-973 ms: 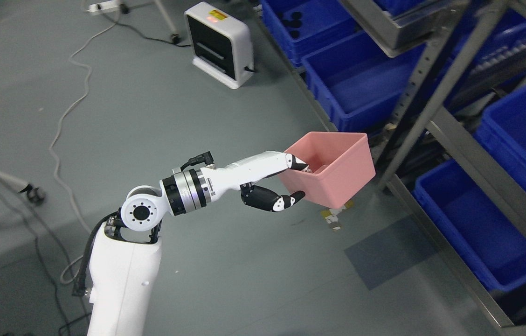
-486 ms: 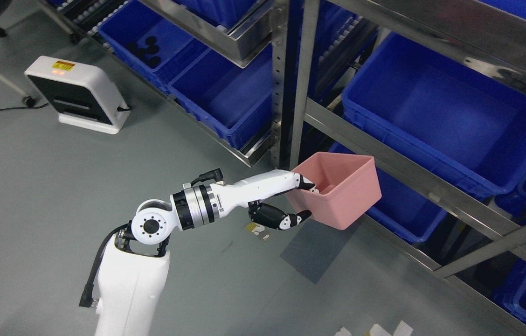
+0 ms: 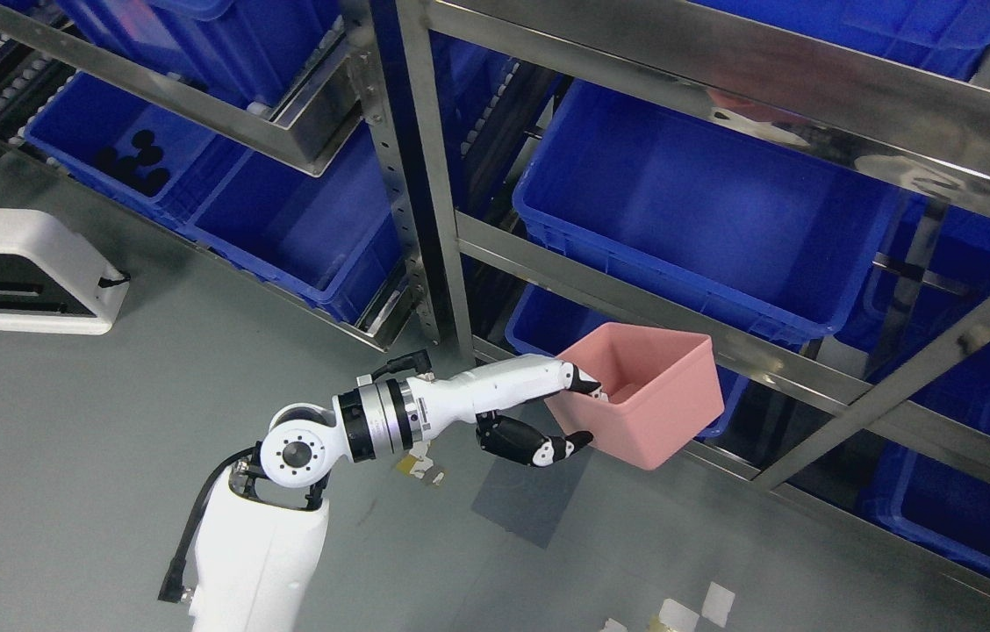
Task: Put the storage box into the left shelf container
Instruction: 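Carry the pink box toward the blue bin on the shelf, then lower the pink box into the blue shelf bin and release it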
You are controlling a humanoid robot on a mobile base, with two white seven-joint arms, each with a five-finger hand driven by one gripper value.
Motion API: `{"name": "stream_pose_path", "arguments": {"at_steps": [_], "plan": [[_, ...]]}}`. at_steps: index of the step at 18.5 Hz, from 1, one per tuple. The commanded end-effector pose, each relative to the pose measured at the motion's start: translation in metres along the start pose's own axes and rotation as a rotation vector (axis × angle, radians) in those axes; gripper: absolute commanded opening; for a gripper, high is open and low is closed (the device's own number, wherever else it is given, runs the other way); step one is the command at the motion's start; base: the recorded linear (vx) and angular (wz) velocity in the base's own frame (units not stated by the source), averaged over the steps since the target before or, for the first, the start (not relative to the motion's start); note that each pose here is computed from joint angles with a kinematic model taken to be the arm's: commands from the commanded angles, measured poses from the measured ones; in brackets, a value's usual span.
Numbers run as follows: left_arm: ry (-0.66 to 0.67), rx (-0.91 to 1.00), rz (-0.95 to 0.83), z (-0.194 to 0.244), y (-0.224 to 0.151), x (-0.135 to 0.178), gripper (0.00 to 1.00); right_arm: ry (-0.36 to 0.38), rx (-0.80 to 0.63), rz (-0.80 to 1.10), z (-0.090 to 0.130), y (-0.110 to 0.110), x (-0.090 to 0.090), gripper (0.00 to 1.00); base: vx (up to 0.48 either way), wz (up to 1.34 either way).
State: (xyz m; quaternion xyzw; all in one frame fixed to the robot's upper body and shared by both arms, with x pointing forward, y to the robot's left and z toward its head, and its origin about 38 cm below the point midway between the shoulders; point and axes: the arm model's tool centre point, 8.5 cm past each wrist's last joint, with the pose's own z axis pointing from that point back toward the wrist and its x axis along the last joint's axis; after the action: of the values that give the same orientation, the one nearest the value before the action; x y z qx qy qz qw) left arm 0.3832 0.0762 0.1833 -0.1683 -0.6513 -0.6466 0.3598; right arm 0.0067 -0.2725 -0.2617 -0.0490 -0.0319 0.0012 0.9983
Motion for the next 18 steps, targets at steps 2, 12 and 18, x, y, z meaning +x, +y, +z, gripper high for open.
{"name": "stream_pose_path", "arguments": {"at_steps": [2,12,18], "plan": [[0.076,0.048,-0.032,0.018,0.032,-0.018,0.02,-0.024,-0.019,-0.004,-0.001,-0.011,0.01,1.0,0.077,-0.31],[0.337,0.221,0.003,0.068,0.073,-0.101,0.02,-0.024,-0.021,-0.004,-0.001,-0.012,0.01,1.0,0.088,-0.39],[0.379,0.339,0.069,0.099,0.076,-0.12,0.03,-0.024,-0.021,-0.004,-0.001,-0.012,0.01,1.0,0.051,-0.26]]}}
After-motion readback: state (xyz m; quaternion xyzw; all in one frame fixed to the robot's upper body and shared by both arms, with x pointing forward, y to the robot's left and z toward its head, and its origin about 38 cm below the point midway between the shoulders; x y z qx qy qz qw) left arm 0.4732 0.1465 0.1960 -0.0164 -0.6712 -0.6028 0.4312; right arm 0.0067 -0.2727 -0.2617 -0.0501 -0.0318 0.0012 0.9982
